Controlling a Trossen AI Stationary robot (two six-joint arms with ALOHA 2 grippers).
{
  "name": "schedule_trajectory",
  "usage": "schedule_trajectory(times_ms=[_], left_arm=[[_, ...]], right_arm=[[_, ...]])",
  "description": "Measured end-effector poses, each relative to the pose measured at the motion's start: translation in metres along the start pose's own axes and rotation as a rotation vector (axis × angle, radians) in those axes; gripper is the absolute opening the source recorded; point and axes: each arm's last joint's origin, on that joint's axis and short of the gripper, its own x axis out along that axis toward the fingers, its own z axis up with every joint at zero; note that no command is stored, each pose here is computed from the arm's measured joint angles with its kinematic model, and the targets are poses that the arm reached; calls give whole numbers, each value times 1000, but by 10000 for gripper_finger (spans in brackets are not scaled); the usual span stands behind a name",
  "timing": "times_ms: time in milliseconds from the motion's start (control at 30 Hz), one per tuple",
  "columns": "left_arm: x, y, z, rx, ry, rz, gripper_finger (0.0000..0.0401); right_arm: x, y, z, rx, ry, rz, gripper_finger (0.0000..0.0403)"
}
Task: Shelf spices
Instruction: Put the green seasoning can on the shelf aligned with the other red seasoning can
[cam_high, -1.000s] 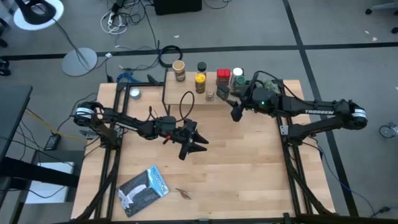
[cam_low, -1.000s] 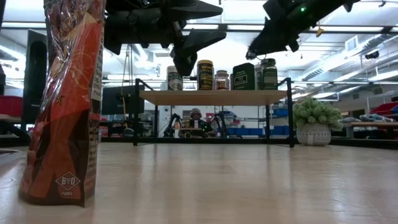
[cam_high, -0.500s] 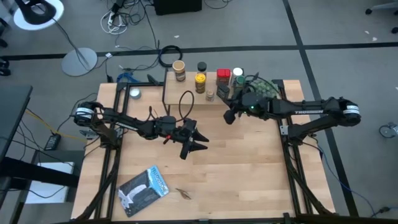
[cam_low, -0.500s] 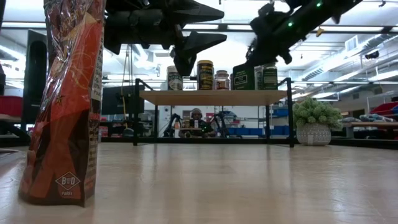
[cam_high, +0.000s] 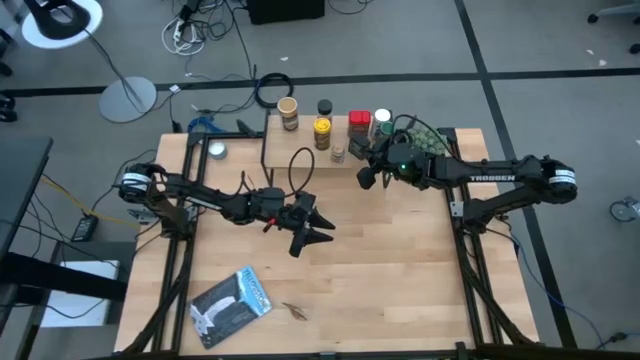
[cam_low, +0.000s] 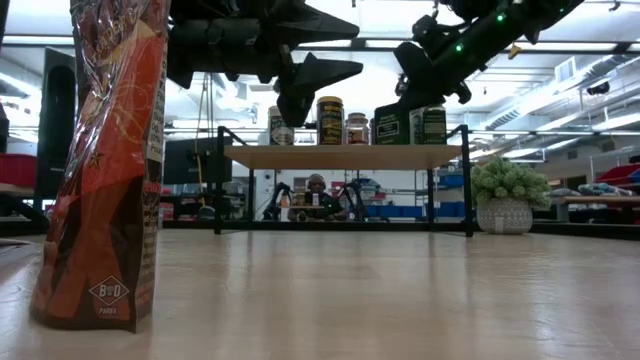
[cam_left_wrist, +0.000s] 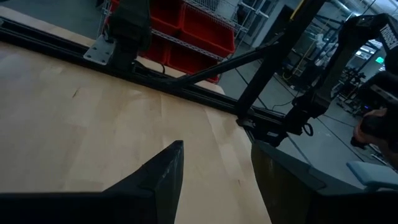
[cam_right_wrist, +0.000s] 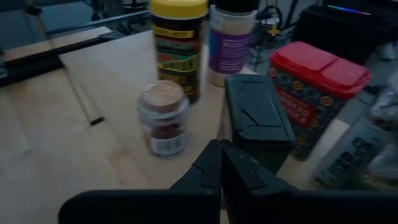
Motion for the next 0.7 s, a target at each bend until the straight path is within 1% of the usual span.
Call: schedule_trajectory(times_ms=[300,533,700], left_arm=[[0,0,0,0,3,1,193],[0,0,0,1,2,1,193],[0,0,0,1,1,3,193]], right_arm=[[2,-6,-3,10,35,-40,0],[2,-8,-3,5,25,-93,0],[4,-10,0,5,1,-98,0]])
